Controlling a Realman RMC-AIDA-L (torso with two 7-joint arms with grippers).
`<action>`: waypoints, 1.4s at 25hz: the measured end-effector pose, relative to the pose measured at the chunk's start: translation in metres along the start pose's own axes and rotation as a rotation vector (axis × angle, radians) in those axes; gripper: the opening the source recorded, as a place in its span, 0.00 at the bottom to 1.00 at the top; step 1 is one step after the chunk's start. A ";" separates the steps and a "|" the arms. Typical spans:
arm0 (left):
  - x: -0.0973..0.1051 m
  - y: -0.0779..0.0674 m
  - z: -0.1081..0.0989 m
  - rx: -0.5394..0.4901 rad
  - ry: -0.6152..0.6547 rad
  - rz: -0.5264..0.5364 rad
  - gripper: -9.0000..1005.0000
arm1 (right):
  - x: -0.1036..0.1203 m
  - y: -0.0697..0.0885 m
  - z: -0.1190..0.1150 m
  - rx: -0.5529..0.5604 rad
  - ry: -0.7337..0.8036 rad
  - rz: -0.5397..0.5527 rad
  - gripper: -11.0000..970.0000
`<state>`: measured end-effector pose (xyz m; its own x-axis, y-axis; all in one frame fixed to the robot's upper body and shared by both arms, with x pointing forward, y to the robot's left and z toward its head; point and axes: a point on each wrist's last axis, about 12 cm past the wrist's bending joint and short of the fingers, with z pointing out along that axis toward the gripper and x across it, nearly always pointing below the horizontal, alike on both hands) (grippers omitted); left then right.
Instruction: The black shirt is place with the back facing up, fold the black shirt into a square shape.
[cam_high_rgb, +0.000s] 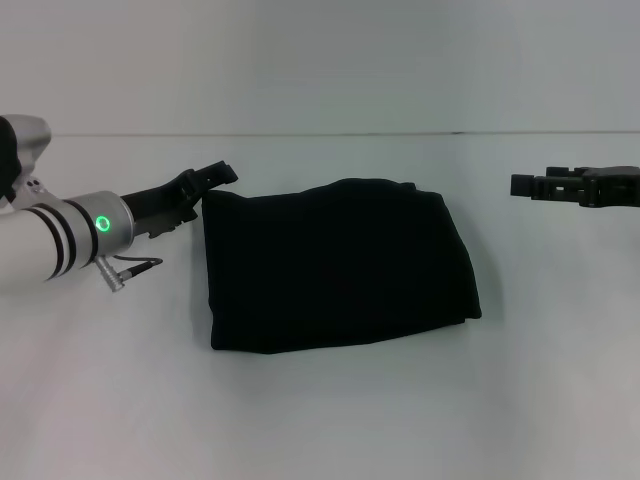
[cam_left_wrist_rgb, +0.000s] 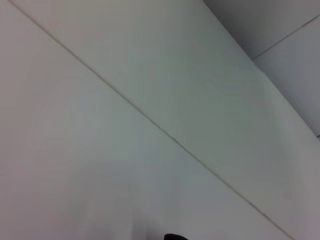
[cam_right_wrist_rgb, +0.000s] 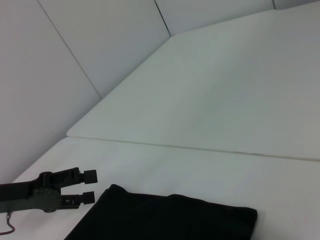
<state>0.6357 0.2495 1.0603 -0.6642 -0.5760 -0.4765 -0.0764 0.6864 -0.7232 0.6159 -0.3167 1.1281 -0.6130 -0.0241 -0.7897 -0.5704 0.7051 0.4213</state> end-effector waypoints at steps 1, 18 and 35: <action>0.000 -0.001 0.000 0.000 0.002 0.005 0.95 | 0.000 0.000 0.000 0.000 0.000 0.000 0.92; 0.006 -0.007 0.008 -0.015 0.024 0.047 0.93 | -0.003 0.001 0.001 0.001 -0.004 -0.006 0.92; 0.010 -0.013 0.012 -0.016 0.027 0.109 0.69 | -0.007 -0.001 0.002 0.017 -0.012 -0.021 0.91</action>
<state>0.6386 0.2298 1.0586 -0.6890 -0.4857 -0.5380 -0.0141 0.7511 -0.6600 0.6218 -0.3155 1.1318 -0.5943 -0.0302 -0.8037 -0.5734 0.7166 0.3971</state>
